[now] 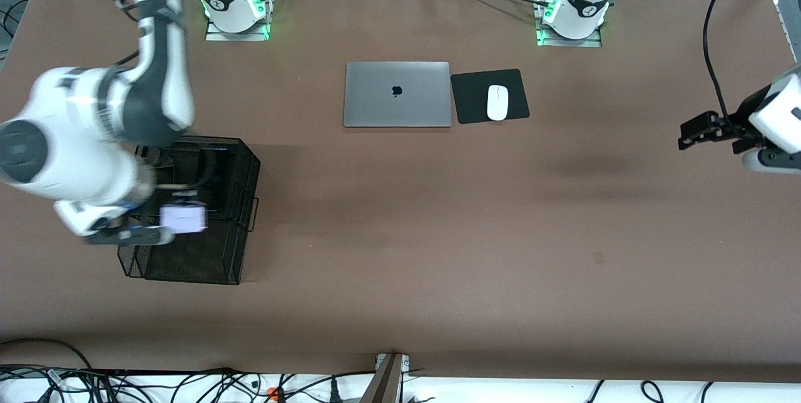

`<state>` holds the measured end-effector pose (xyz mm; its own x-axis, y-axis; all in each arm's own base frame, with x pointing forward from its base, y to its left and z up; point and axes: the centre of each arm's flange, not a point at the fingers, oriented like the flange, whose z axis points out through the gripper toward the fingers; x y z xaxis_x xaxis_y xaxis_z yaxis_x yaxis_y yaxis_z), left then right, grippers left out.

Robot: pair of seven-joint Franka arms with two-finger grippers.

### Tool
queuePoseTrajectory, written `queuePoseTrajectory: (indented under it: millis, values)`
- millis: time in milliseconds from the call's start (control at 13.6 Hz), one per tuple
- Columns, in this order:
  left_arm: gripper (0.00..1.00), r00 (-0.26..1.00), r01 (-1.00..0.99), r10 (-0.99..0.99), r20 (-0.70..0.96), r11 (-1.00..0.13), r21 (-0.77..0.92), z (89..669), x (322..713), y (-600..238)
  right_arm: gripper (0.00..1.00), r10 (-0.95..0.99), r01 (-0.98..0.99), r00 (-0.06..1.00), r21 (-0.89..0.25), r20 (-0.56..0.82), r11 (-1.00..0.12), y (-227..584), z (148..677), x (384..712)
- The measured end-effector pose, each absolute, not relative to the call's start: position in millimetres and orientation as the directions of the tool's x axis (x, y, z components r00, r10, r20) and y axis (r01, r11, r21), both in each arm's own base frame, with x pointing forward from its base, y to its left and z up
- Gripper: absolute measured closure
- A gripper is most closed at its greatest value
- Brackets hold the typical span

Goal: Place phones with both arms
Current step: 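Carry the white phone with the right gripper into the basket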

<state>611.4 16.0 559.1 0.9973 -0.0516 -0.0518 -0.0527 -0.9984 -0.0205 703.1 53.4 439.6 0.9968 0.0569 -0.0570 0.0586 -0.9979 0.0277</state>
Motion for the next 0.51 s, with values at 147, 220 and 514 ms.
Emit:
queuePoseTrajectory:
  millis: [147,220,514]
  values:
    - [0.0,0.997,-0.058,-0.057,-0.05,-0.998,-0.024,559,615,13,0.15,0.108,0.109,0.994,0.052,-0.034,-0.993,14,422,721]
    - [0.0,0.997,-0.062,-0.061,-0.044,-0.998,-0.024,562,615,11,0.15,0.127,0.128,0.992,0.05,-0.026,-0.991,6,404,730]
    - [0.0,0.996,-0.081,-0.08,-0.028,-0.996,-0.022,570,616,-1,0.15,0.163,0.163,0.986,0.0,-0.023,-0.987,9,310,752]
